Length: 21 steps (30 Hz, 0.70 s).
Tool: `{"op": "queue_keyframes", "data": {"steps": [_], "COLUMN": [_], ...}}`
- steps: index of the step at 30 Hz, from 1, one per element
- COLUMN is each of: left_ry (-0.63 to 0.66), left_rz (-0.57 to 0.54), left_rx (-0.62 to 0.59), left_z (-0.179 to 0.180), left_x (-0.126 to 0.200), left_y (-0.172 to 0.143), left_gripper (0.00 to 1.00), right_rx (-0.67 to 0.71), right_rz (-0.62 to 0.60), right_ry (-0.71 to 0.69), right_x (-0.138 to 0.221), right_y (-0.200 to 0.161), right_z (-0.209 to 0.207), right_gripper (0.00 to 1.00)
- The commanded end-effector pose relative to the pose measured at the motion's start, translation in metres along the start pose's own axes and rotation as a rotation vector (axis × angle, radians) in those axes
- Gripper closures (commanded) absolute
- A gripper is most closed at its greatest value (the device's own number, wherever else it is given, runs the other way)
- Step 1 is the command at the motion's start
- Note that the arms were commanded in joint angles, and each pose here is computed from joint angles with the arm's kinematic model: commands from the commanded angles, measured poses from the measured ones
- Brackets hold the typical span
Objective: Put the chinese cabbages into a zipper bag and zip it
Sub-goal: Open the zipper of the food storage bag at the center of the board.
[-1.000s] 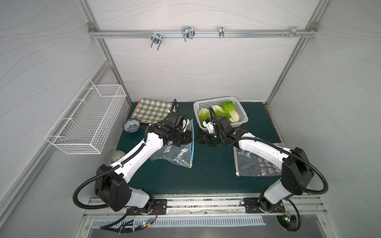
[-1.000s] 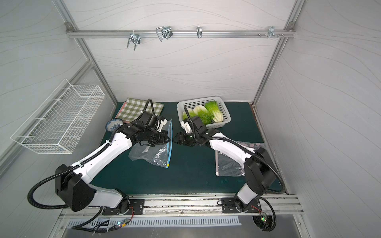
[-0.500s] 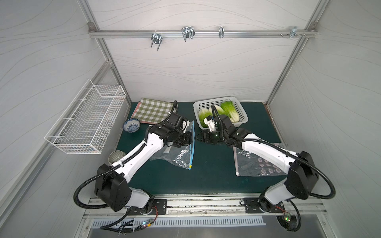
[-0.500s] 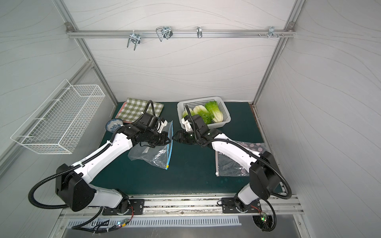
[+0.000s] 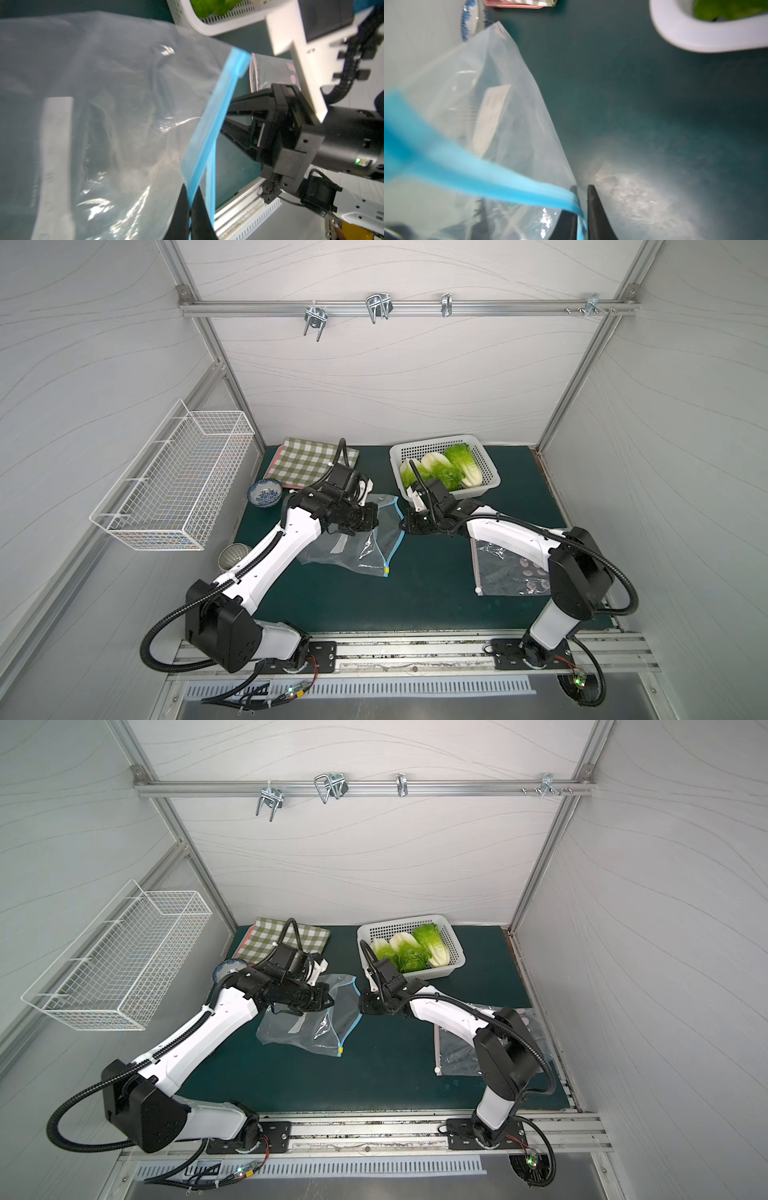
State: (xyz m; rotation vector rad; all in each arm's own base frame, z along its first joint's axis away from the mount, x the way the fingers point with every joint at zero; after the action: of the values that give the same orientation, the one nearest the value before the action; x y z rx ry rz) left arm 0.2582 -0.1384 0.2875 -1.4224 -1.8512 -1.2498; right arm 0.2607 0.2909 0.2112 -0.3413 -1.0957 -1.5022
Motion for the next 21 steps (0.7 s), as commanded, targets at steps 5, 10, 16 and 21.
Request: {"op": "queue_keyframes", "data": {"steps": [5,10,16,21], "left_ry": [-0.054,-0.042,-0.015,-0.011], "left_rz": [-0.079,0.011,0.09,0.108], "left_rx": [-0.009,0.016,-0.021,-0.023], "left_z": [-0.008,-0.003,-0.01,-0.007], "left_x": [0.025,-0.012,-0.036,-0.044], "left_y": [0.025,0.023,0.019,0.017], "left_gripper": [1.0,1.0,1.0,1.0], "right_rx": [0.118,0.118,0.121,0.124], "right_rz": [0.096,0.097,0.097,0.033], "right_ry": [-0.106,-0.001,0.191,0.243], "right_x": [0.003,0.005,0.03,0.084], "right_y": [-0.017,-0.007,0.02,0.047], "right_z": [-0.007,-0.004,0.001,-0.003], "right_gripper": [0.88,0.82,0.67,0.55]}}
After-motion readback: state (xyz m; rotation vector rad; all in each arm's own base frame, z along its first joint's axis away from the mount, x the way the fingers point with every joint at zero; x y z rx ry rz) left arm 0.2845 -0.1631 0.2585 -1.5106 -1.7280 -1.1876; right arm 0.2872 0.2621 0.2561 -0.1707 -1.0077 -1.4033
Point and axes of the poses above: each gripper's point midway between its finger pads, its own x axis back along the fingers, its own z axis along the line the jaws close on, y = z × x, the point moved 10 cm from there along x, back along the fingers, and after that the axes turned 2 degrees about x, right-handed, at the moved point
